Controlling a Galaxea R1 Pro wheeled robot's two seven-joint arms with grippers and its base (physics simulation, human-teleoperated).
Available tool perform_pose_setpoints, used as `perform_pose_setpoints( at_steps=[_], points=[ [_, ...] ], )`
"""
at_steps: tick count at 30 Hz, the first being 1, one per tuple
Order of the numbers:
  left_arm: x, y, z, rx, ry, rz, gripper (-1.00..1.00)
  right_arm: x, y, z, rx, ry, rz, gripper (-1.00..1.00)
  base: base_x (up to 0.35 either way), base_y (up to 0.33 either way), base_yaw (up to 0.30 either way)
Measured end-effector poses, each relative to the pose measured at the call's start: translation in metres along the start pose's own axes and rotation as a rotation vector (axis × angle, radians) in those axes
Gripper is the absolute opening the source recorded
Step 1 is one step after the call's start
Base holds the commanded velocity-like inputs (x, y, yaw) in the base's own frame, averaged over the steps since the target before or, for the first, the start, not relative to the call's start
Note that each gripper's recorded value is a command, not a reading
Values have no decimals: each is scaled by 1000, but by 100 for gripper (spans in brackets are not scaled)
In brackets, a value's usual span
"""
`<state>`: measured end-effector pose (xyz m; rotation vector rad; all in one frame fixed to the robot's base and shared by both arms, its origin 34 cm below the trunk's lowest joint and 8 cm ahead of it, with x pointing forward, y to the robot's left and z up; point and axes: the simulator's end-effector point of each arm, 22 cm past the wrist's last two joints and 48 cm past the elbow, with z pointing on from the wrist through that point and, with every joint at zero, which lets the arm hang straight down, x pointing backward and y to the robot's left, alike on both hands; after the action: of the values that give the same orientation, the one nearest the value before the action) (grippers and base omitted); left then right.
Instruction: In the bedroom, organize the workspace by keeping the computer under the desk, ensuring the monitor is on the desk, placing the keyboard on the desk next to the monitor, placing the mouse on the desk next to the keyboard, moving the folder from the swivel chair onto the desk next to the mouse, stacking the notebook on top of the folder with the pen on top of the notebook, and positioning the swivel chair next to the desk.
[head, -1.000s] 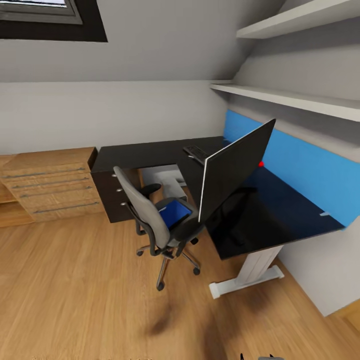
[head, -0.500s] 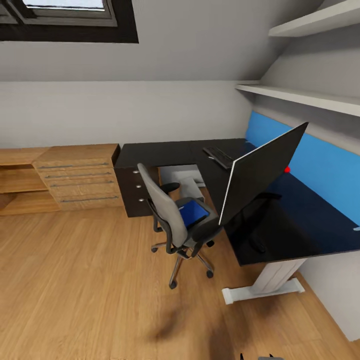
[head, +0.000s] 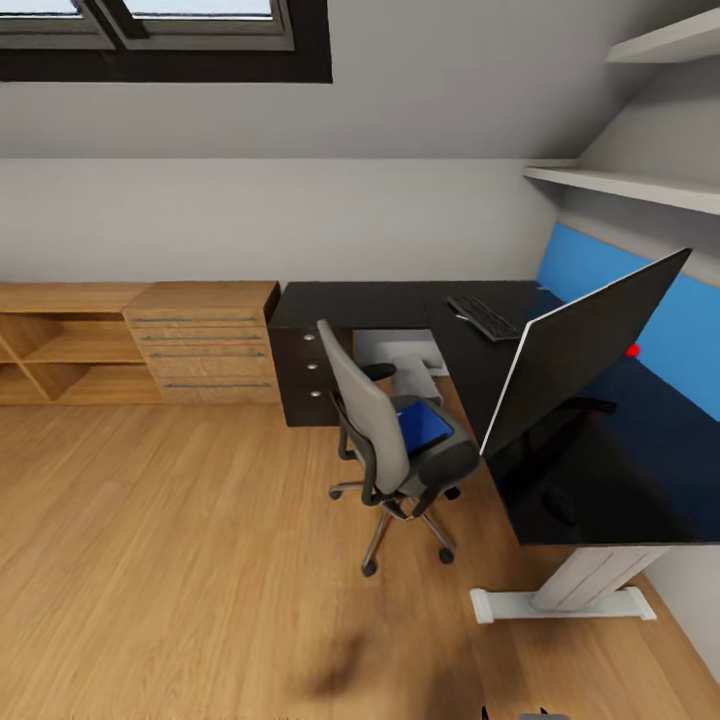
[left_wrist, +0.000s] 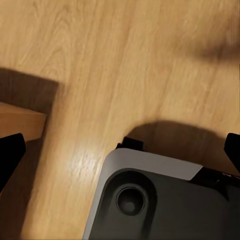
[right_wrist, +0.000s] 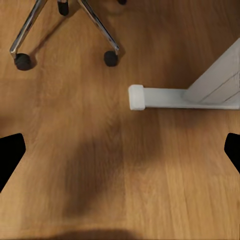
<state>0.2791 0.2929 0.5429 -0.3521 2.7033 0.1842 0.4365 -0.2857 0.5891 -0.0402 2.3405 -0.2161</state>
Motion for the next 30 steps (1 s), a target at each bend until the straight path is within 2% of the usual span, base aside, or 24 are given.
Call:
perform_pose_setpoints(
  at_steps=[30],
  points=[
    [14,-4,39,0,1,1,100,27,7,31,-6,-3,-7,100,0,0,10]
  ],
)
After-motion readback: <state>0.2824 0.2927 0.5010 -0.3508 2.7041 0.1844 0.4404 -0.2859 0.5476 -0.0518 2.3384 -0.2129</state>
